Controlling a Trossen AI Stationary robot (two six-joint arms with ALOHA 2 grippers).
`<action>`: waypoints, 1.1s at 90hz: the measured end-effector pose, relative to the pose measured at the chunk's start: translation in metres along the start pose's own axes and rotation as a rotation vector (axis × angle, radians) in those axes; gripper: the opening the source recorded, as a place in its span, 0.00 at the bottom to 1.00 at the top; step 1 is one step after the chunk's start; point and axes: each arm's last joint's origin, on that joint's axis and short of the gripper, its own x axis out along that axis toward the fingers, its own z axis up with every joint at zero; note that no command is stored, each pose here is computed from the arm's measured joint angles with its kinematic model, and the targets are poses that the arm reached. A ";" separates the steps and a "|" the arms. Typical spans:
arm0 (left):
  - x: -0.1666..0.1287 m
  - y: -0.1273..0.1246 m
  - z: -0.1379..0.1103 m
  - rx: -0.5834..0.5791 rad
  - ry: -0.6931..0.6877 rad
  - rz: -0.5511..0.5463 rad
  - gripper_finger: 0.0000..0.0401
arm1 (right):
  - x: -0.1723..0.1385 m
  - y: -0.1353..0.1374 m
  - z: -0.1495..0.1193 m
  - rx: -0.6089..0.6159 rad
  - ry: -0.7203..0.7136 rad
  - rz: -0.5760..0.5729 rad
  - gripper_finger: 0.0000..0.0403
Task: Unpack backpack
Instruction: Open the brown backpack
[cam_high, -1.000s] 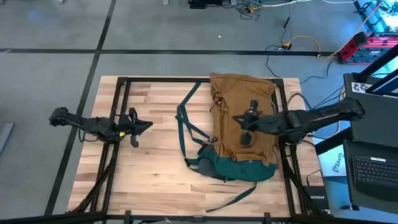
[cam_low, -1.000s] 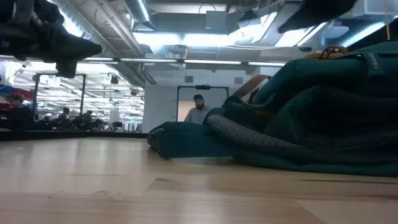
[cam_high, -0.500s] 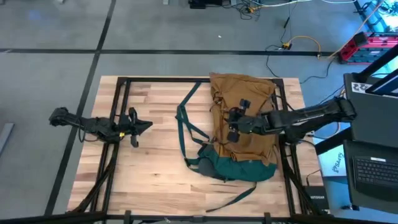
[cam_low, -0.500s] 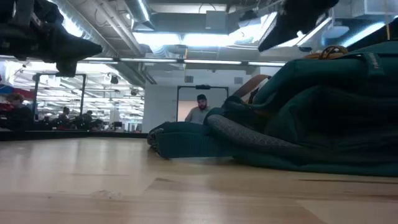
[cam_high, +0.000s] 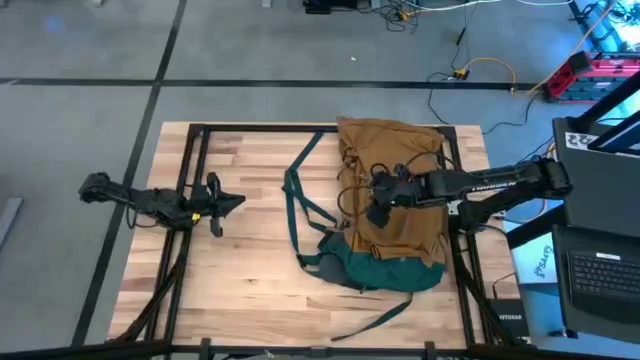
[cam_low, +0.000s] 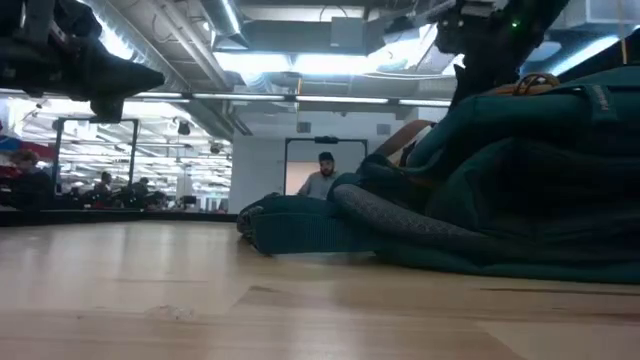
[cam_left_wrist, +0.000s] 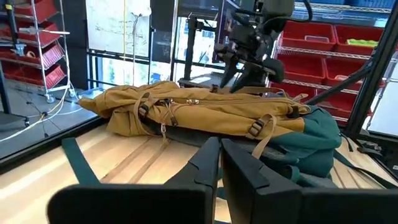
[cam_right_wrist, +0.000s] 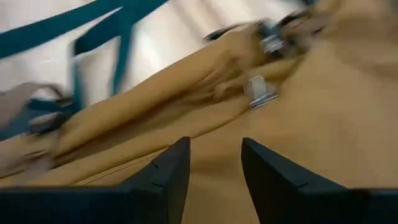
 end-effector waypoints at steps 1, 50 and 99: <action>0.000 0.000 0.000 -0.002 0.000 0.000 0.01 | 0.000 0.000 0.000 0.003 0.004 0.010 0.33; 0.000 0.000 0.000 0.002 -0.001 0.010 0.01 | 0.017 0.012 -0.002 0.049 0.118 0.151 0.62; 0.000 0.000 0.000 0.007 -0.001 0.015 0.01 | 0.081 0.034 -0.011 -0.025 0.266 0.135 0.18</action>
